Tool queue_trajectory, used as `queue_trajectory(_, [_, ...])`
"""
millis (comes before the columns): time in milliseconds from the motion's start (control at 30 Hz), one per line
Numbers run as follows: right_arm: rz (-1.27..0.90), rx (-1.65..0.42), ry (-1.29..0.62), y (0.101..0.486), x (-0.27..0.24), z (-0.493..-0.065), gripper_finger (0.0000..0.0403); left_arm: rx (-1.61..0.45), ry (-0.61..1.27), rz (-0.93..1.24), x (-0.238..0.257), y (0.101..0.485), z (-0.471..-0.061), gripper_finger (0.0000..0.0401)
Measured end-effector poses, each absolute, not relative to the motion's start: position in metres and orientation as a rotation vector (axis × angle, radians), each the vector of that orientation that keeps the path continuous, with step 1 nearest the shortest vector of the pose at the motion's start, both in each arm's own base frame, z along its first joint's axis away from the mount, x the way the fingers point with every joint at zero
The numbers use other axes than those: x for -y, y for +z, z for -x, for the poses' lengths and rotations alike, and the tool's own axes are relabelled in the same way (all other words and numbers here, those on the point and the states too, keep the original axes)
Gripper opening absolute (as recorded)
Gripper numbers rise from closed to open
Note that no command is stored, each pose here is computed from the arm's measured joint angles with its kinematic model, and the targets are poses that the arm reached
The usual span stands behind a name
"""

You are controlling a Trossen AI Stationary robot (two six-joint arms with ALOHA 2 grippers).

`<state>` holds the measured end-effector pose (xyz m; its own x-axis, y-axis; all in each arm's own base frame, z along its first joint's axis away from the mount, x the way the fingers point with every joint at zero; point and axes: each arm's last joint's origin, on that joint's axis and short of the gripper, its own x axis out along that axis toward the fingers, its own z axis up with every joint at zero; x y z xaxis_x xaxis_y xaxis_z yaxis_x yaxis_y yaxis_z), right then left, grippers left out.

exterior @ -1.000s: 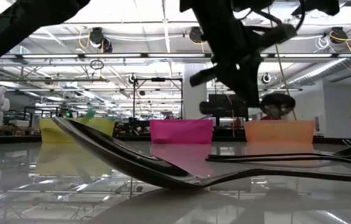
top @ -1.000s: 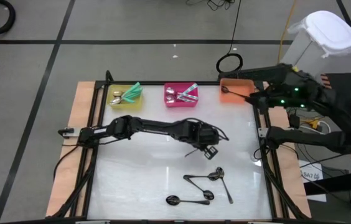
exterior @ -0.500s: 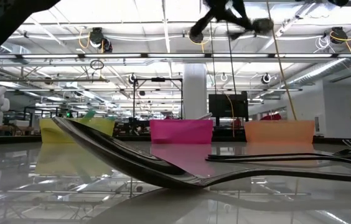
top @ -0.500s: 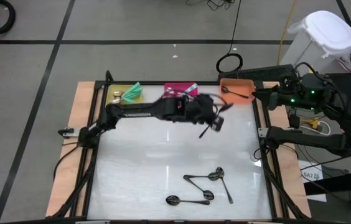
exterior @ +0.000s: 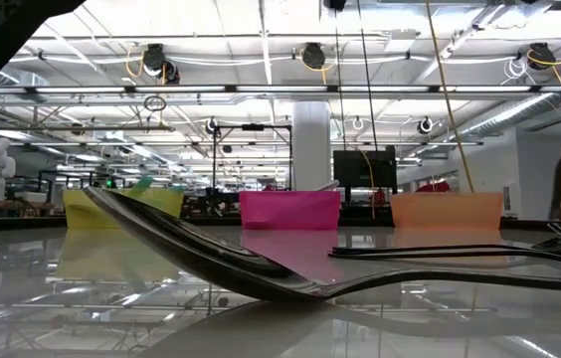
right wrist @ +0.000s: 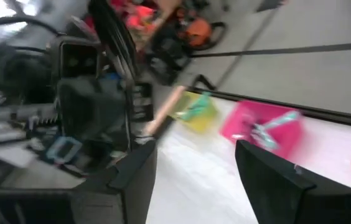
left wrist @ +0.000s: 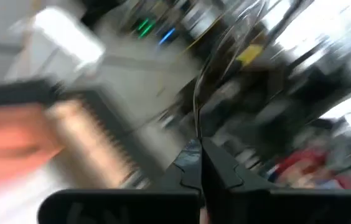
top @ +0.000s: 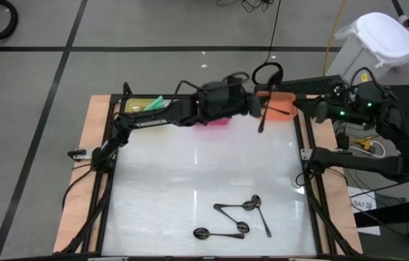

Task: Sort silverware by color (type)
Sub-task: Put the black spoon into the orange bin

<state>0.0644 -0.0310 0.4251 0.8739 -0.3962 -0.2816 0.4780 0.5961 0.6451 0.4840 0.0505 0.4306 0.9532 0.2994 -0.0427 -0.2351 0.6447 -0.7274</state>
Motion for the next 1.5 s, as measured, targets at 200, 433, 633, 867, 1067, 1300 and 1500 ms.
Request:
queue_trajectory(200, [-0.821,0.077,-0.364,0.445,0.031,-0.069,0.0212,0.403,0.204,0.812,-0.059,0.463,-0.478,0.0000])
queue_trajectory(433, [-0.862,0.226,-0.297,0.461,0.035,-0.077,0.0212,0.641,0.187,0.788,-0.062,0.482,-0.469,0.0000])
queue_trajectory(633, [-0.848,0.282,-0.239,0.469,0.042,-0.093,0.0212,0.792,0.240,0.830,-0.069,0.490,-0.462,0.0000])
queue_trajectory(867, [-0.858,0.309,-0.172,0.474,0.051,-0.114,0.0212,0.860,0.312,0.859,-0.071,0.492,-0.459,0.0000])
queue_trajectory(1067, [-0.870,0.244,-0.144,0.469,0.058,-0.130,0.0212,0.862,0.317,0.860,-0.072,0.492,-0.459,0.0000])
queue_trajectory(1300, [-0.848,0.245,-0.134,0.469,0.061,-0.138,0.0213,0.871,0.344,0.865,-0.072,0.492,-0.458,0.0000])
queue_trajectory(1500, [-0.851,0.221,-0.121,0.467,0.062,-0.142,0.0213,0.870,0.355,0.858,-0.073,0.492,-0.458,0.0000])
